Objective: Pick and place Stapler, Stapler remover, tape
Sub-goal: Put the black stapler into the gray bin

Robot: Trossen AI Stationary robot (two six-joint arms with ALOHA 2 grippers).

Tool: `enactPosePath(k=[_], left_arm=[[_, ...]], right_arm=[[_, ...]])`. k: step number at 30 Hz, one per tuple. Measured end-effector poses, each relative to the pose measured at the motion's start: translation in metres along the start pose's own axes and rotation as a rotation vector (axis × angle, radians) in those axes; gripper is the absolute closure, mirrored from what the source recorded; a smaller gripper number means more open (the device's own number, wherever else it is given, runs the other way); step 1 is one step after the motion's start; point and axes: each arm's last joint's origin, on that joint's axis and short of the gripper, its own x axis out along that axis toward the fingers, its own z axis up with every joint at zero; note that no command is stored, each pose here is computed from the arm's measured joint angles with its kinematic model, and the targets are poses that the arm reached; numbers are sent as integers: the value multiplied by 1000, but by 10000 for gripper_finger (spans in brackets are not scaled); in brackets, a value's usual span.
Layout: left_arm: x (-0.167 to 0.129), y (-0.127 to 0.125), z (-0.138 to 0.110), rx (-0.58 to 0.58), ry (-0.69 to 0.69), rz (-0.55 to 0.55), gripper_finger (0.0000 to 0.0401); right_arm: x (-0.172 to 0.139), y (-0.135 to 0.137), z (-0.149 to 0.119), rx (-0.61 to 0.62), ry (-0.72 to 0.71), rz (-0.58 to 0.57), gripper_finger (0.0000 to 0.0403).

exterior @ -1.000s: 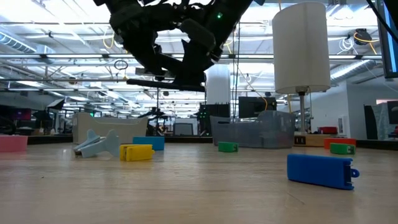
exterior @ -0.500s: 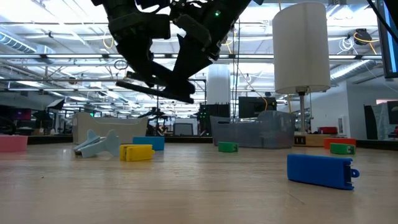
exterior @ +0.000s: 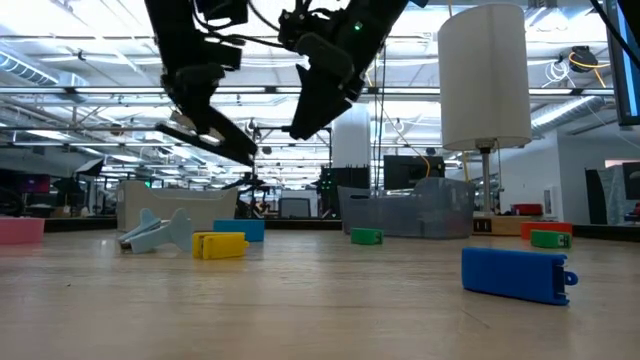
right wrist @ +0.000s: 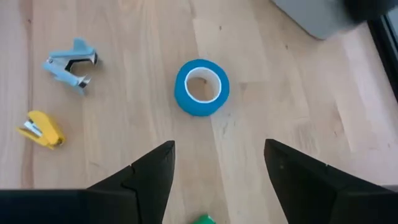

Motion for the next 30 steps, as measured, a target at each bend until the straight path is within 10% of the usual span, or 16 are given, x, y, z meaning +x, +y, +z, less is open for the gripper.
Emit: enactPosePath(k=[9, 30], left_arm=[[17, 57, -19, -232, -3, 105, 274], [74, 94, -28, -305, -35, -6, 274]], right_arm=[[0, 0, -1, 2, 5, -1, 169], [2, -7, 1, 65, -4, -12, 175]])
